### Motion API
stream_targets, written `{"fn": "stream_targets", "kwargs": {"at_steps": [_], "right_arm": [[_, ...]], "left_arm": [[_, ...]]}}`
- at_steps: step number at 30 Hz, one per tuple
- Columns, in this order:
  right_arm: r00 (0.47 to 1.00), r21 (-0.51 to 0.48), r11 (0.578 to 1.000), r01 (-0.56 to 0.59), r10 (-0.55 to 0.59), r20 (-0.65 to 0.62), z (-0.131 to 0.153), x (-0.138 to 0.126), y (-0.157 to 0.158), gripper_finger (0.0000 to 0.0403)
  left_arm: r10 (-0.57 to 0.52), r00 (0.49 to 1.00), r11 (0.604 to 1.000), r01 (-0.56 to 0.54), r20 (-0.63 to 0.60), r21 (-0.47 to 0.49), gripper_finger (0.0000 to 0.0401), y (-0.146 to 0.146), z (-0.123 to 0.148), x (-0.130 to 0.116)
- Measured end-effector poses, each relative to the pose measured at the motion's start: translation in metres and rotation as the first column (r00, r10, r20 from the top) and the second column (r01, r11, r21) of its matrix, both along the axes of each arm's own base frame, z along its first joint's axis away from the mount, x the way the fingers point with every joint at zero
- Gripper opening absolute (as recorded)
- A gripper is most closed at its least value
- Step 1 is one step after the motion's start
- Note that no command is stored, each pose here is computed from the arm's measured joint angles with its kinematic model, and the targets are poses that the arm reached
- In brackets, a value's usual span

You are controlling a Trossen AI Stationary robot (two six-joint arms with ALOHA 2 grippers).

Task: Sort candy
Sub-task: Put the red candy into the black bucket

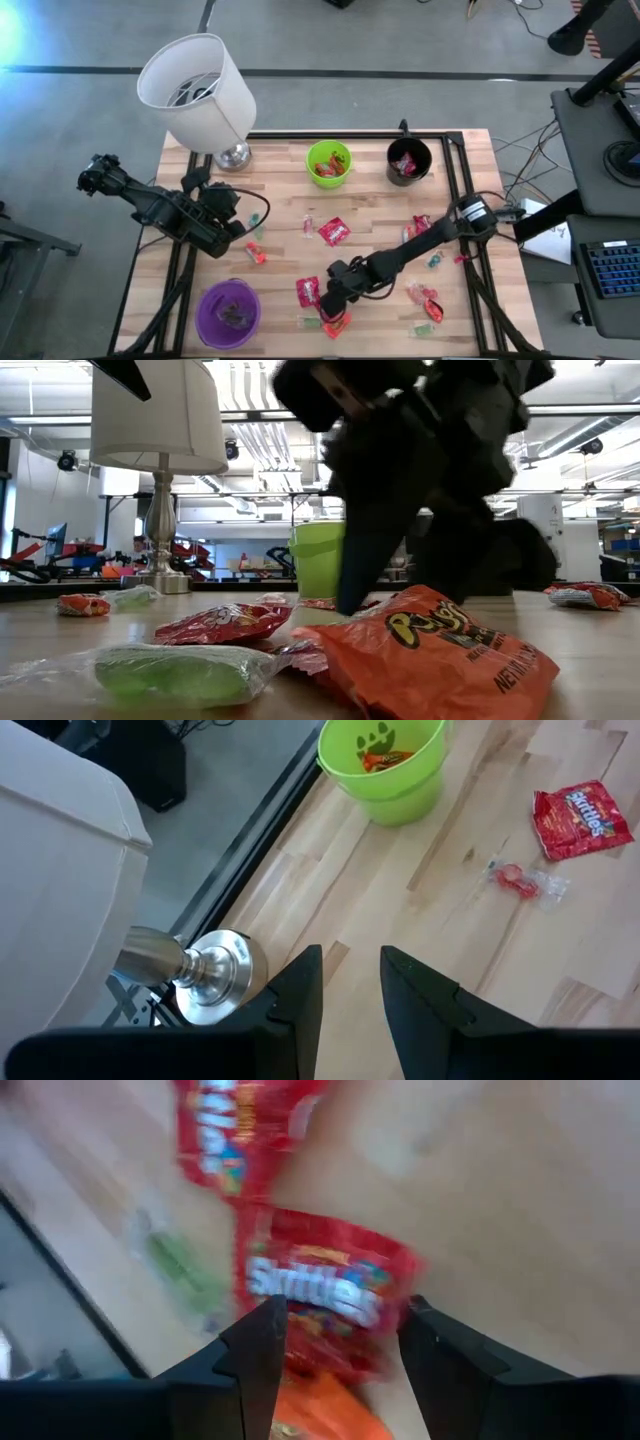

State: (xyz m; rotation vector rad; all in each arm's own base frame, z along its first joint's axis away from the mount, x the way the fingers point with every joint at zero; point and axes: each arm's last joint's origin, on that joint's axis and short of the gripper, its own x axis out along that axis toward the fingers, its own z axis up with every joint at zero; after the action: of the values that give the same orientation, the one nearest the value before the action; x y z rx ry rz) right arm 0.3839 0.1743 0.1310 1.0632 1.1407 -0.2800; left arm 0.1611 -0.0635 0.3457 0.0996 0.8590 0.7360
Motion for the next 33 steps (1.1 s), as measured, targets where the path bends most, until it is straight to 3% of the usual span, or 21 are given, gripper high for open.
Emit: {"fn": "stream_targets", "kwargs": {"at_steps": [6, 14, 20, 27, 33], "right_arm": [[1.0, -0.001, 1.0, 0.003, -0.003, -0.021, -0.004, 0.004, 0.002, 0.0161], [0.999, -0.008, 1.0, 0.023, -0.024, -0.048, -0.006, 0.002, 0.001, 0.0023], [0.999, -0.02, 0.999, 0.032, -0.032, -0.033, 0.003, 0.002, 0.0, 0.0013], [0.995, -0.124, 0.988, 0.093, -0.097, -0.031, 0.038, -0.013, -0.01, 0.0013], [0.981, -0.253, 0.953, 0.17, -0.188, -0.051, 0.074, -0.037, -0.026, 0.0012]], "left_arm": [[0.0, 1.0, 1.0, 0.0, 0.0, 0.0, 0.0086, 0.0, 0.0, 0.0], [-0.018, 1.0, 1.0, 0.018, -0.02, 0.004, 0.0086, 0.0, 0.0, 0.0], [-0.021, 0.999, 1.0, 0.021, -0.032, -0.019, 0.0086, -0.001, -0.001, 0.0], [-0.019, 0.999, 1.0, 0.019, -0.028, -0.021, 0.0086, -0.001, -0.001, 0.0], [-0.009, 1.0, 1.0, 0.009, -0.011, -0.025, 0.0086, -0.001, -0.001, 0.0]]}}
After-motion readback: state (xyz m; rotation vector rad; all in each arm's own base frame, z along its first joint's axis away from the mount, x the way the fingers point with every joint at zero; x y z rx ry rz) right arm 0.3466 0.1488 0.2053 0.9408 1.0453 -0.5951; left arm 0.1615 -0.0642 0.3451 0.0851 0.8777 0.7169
